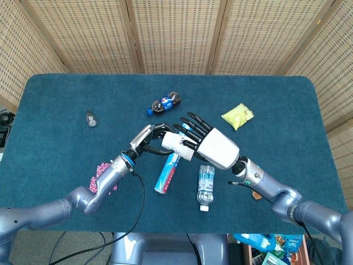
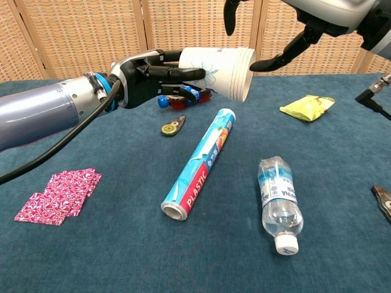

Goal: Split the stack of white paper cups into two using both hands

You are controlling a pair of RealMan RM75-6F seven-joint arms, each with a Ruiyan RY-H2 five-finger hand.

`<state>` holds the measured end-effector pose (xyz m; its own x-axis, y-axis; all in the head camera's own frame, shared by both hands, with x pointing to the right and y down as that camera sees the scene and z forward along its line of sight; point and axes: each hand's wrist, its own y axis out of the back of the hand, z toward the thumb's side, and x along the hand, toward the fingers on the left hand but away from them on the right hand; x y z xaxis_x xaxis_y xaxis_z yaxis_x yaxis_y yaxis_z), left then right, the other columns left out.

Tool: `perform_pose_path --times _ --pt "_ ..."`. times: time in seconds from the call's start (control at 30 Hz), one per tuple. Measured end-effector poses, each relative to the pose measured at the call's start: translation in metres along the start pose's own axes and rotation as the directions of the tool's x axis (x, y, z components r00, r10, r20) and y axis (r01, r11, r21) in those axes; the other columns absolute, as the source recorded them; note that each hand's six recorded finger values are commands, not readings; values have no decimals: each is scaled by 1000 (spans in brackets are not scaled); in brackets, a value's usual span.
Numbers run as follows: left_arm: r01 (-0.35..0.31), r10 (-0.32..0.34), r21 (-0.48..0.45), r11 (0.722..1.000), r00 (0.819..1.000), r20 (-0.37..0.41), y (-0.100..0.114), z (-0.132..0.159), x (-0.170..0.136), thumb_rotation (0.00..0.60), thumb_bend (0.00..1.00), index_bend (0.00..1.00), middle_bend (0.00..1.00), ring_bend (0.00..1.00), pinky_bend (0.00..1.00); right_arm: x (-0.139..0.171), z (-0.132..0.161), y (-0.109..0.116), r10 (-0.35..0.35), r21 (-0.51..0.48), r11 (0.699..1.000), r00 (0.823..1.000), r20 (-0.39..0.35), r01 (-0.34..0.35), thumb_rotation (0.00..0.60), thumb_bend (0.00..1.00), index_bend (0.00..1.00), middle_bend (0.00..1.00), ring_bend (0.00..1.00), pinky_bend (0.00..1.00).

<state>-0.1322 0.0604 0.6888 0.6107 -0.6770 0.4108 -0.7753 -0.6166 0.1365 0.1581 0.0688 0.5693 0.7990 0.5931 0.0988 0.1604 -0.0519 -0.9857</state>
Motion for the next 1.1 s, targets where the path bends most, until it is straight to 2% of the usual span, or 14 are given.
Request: perform_pose_path --times 0.27,0.6,0.83,1.1 --pt "2 -2 1 1000 1000 -6 -1 -2 1 600 142 516 504 441 429 0 -2 -1 -3 -2 1000 1000 11 3 600 481 530 205 39 0" --pt "1 -1 -4 1000 1000 -5 0 -2 1 600 141 516 504 442 429 -1 -1 -2 -9 -10 1000 1000 9 10 600 497 545 181 39 13" --pt "4 -4 -19 1000 1000 -8 -1 -1 0 600 141 516 504 442 429 0 0 -4 -10 -15 1000 1000 4 10 600 535 555 115 39 14" --pt "20 -21 -43 999 999 -24 -3 -3 0 600 141 516 504 441 429 1 1 -7 -11 -8 1000 1000 3 11 600 588 660 75 39 29"
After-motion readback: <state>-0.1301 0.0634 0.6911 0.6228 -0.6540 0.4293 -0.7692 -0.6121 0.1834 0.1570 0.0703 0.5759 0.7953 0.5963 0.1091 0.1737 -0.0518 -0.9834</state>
